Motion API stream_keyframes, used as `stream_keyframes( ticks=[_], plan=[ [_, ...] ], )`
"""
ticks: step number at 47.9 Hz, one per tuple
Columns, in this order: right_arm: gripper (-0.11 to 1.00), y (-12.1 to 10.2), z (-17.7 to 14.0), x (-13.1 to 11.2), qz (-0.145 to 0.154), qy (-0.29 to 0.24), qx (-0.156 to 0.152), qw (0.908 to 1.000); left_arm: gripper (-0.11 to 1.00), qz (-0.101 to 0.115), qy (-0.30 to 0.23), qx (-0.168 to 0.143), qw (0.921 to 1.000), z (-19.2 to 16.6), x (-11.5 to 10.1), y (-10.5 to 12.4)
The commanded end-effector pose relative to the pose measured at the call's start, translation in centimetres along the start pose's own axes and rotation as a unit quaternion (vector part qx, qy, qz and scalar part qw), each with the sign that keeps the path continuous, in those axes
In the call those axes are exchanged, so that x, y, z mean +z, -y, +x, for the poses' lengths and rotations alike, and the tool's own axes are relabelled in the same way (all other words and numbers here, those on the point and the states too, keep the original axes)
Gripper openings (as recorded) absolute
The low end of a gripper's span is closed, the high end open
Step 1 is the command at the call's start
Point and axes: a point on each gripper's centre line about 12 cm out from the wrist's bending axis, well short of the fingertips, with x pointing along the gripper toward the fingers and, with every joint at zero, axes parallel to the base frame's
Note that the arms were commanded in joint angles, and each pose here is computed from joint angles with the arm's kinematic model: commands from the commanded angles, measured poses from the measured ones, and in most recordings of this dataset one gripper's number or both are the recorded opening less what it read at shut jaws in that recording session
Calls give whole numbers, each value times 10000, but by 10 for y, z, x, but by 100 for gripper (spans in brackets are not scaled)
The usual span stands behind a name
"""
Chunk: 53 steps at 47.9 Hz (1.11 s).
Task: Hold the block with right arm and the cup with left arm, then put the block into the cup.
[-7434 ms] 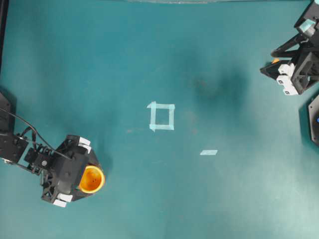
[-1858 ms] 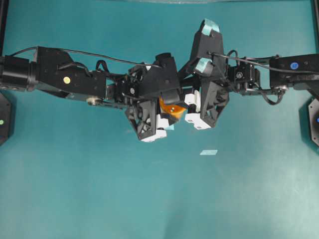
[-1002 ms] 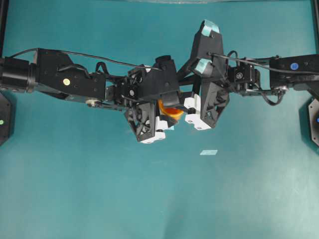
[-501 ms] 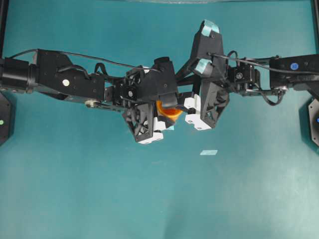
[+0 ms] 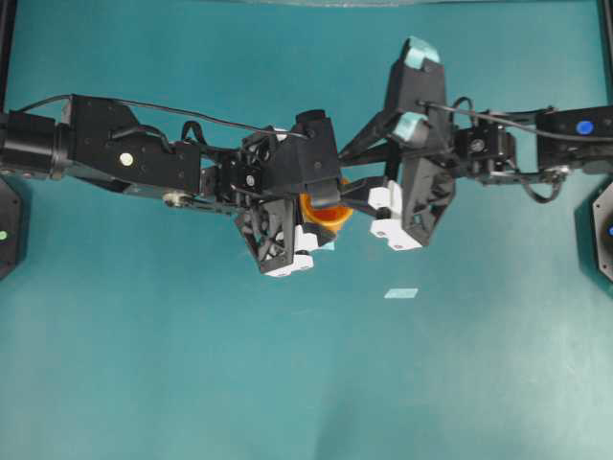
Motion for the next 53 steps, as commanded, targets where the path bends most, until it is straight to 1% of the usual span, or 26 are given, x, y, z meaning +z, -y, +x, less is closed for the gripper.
stream_keyframes(
  ticks=[1, 13, 25, 38, 45, 53],
  plan=[
    [57, -1, -14, 9, 12, 220, 38, 9998, 64, 34, 243, -34, 9997, -13, 13, 2],
    [57, 3, -35, 0, 23, 285, 33, 9996, 64, 34, 243, -34, 9997, -13, 13, 2],
    [57, 14, -60, -10, 89, 248, -101, 9996, 64, 34, 251, -35, 9997, -13, 13, 2],
    [57, 20, -84, -18, 127, 169, -193, 9996, 64, 34, 251, -35, 9997, -13, 13, 2],
    [57, 20, -90, -19, 127, 199, -187, 9995, 64, 34, 243, -34, 9997, -13, 13, 2],
    [57, 20, -89, -20, 123, 190, -182, 9996, 64, 34, 251, -35, 9997, -13, 13, 2]
  ],
)
